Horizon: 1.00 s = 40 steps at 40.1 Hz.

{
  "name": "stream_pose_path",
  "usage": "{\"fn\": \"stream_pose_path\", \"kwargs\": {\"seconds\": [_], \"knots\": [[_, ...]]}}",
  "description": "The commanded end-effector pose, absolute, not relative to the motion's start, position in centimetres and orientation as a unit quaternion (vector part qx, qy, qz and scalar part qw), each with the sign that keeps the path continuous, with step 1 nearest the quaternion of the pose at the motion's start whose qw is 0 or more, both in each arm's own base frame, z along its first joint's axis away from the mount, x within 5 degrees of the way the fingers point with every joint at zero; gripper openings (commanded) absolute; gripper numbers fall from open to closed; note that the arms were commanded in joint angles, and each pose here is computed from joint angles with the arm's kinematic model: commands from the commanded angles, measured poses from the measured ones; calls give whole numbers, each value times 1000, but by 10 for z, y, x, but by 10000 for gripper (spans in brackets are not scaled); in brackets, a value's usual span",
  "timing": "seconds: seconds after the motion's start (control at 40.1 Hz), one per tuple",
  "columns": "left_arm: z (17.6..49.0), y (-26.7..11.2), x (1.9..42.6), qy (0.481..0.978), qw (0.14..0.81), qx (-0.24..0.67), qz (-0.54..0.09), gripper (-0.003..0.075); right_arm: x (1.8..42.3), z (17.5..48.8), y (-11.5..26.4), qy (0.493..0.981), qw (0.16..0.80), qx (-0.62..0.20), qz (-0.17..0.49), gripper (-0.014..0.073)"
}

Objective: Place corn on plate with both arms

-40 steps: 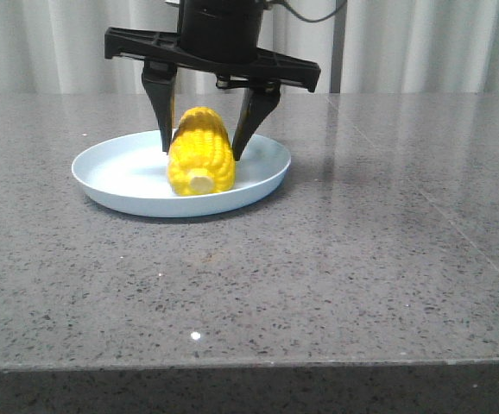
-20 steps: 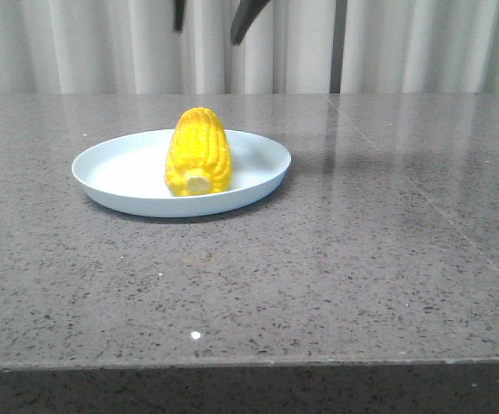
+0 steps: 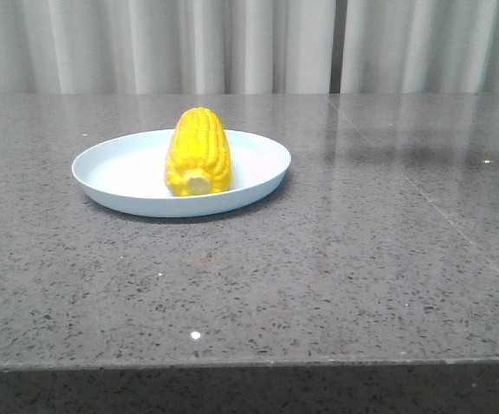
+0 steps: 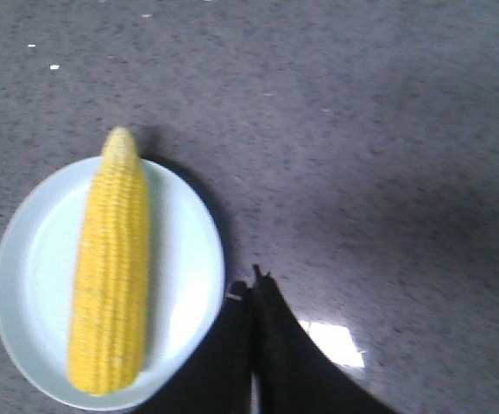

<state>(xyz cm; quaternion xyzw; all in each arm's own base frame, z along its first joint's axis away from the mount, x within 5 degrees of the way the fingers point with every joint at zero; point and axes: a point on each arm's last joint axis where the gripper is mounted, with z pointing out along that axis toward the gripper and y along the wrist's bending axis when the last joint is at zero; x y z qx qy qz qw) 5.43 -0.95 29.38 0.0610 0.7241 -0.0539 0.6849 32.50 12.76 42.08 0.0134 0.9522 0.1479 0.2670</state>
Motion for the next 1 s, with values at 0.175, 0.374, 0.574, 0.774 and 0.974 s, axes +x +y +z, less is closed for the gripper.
{"fn": "stream_pose_path", "kwargs": {"seconds": [0.175, 0.374, 0.574, 0.774, 0.974], "knots": [[309, -9, 54, 690, 719, 58, -59, -20, 257, 418, 37, 951, 289, 63, 90, -62], [309, -9, 54, 690, 719, 58, -59, -20, 216, 392, 4, 943, 318, 81, 59, -62], [309, -9, 54, 690, 719, 58, -59, -20, 173, 371, 3, 903, 426, 39, 43, -62], [309, -9, 54, 690, 719, 58, -59, -20, 121, 346, 3, 847, 531, 5, 22, -62], [309, -9, 54, 690, 719, 58, -59, -20, 82, 307, 2, 811, 584, 7, 21, -62]]}}
